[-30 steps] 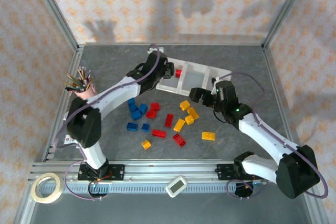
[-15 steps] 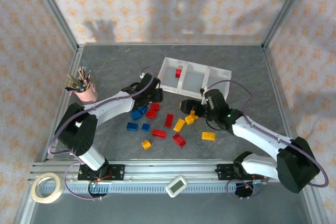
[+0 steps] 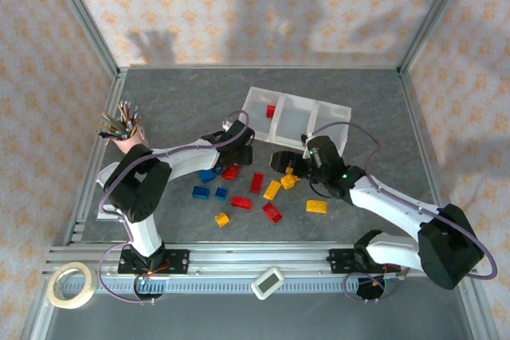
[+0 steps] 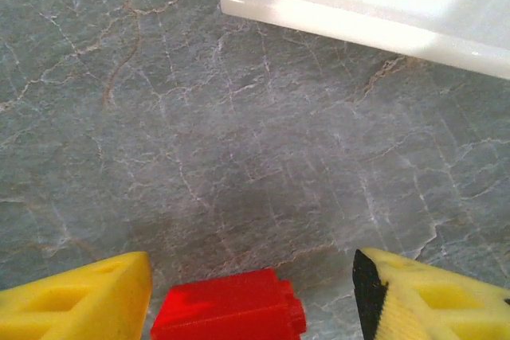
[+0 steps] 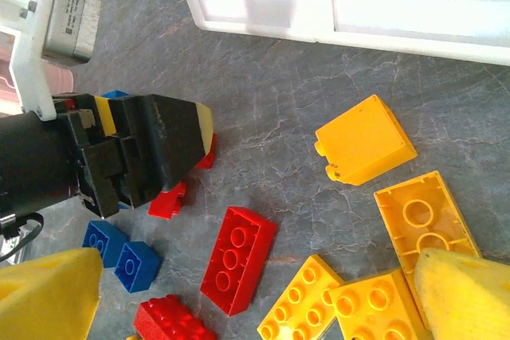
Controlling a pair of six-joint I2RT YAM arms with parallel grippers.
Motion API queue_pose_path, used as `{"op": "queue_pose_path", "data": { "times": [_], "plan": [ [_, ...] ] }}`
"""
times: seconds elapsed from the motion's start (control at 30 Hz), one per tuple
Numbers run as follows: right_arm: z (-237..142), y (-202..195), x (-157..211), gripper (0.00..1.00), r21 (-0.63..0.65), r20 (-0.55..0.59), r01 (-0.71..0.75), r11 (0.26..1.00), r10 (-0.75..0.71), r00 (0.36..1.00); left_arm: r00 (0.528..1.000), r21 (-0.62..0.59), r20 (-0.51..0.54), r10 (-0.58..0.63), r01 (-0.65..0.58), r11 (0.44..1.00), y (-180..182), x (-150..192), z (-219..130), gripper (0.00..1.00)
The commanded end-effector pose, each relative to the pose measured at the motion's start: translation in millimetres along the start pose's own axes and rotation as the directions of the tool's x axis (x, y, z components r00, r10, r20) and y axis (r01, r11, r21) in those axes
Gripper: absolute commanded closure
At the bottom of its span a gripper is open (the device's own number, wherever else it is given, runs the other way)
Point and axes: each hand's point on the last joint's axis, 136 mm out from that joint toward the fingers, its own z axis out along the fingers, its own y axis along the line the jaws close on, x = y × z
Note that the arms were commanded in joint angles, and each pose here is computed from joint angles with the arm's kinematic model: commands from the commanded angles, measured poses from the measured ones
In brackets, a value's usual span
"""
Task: Sort the legos into containers by color
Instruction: Pick up the lego from the center of the table.
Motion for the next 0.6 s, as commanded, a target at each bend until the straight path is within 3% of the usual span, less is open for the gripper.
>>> {"op": "queue_pose_path", "data": {
  "times": [0.0,0.57],
  "plan": [
    [2.5,-6.3,2.1,0.0,0.022,0.012,-0.005,1.0,0.005,1.0,0.999,-0.035,-0.033,-0.007,0.006,0.999,3.3,9.1,5.8,0.36],
    [2.9,-8.7,2.3,0.0,0.028,0.018,-0.007,1.0,0.006,1.0,0.999,-0.053,-0.036,0.029,-0.031,0.998,-6.6,14.5,-2.8,0.48]
  ]
}}
